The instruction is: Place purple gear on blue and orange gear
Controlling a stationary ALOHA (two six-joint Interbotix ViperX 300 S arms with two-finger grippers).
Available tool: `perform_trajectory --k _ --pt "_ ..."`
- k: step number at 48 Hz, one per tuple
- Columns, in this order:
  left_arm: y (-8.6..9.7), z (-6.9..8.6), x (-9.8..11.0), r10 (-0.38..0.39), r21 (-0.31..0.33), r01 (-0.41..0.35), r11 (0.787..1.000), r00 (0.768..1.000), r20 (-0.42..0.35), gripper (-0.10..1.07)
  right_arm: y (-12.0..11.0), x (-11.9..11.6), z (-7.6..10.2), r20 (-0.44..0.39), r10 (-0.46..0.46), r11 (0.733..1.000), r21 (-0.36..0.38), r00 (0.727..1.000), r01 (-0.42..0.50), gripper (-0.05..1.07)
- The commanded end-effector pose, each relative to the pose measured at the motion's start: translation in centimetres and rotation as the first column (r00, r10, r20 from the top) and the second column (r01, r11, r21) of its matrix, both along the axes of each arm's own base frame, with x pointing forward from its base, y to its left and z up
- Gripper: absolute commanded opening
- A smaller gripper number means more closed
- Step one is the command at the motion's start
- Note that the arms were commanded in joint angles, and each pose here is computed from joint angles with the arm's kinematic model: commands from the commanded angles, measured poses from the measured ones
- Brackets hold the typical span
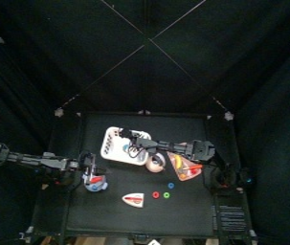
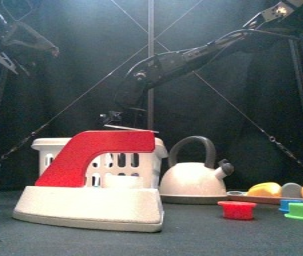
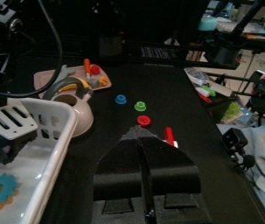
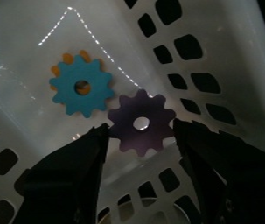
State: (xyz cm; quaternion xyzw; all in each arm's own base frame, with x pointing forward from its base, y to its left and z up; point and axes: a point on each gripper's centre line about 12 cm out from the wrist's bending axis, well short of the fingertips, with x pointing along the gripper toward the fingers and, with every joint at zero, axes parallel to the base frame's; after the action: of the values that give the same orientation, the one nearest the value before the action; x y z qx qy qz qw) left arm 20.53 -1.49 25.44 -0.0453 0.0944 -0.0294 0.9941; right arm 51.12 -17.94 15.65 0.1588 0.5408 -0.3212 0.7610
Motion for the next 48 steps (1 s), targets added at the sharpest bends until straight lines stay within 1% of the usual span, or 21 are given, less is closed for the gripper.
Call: perform_trajectory --k 1,9,16,19,25,34,48 --pt "0.0 0.4 0.2 0.002 -0.001 -0.002 1.0 1.0 0.012 -0.03 -0.1 0.3 4.8 0.101 0.006 0.999 -0.034 0.995 -0.003 0.7" --pt "0.1 0.4 0.2 0.004 -0.001 -0.004 1.0 1.0 0.014 -0.03 0.5 1.1 5.9 0.137 0.026 0.999 -0.045 0.99 -0.02 0.7" --pt "0.0 0.4 0.2 0.002 -0.002 -0.002 1.0 1.0 0.012 -0.03 1.1 2.2 6.4 0.178 0.051 0.997 -0.059 0.983 -0.042 0.7" --pt "0.0 0.5 0.1 0.002 -0.002 -0.002 1.0 1.0 0.014 -0.03 1.1 2.5 6.1 0.181 0.055 0.997 -0.059 0.982 -0.045 0.7" --pt "0.0 0.5 0.1 0.002 -0.001 -0.002 1.0 1.0 0.014 -0.03 1.0 2.9 4.8 0.168 0.053 0.998 -0.05 0.984 -0.045 0.7" --pt "0.1 0.4 0.1 0.004 0.001 -0.004 1.0 1.0 0.012 -0.03 1.3 3.2 3.6 0.153 0.058 0.998 -0.041 0.987 -0.052 0.7" --pt "0.2 0.4 0.1 0.008 -0.001 -0.008 1.0 1.0 0.012 -0.03 1.7 3.7 2.9 0.165 0.066 0.998 -0.029 0.984 -0.062 0.7"
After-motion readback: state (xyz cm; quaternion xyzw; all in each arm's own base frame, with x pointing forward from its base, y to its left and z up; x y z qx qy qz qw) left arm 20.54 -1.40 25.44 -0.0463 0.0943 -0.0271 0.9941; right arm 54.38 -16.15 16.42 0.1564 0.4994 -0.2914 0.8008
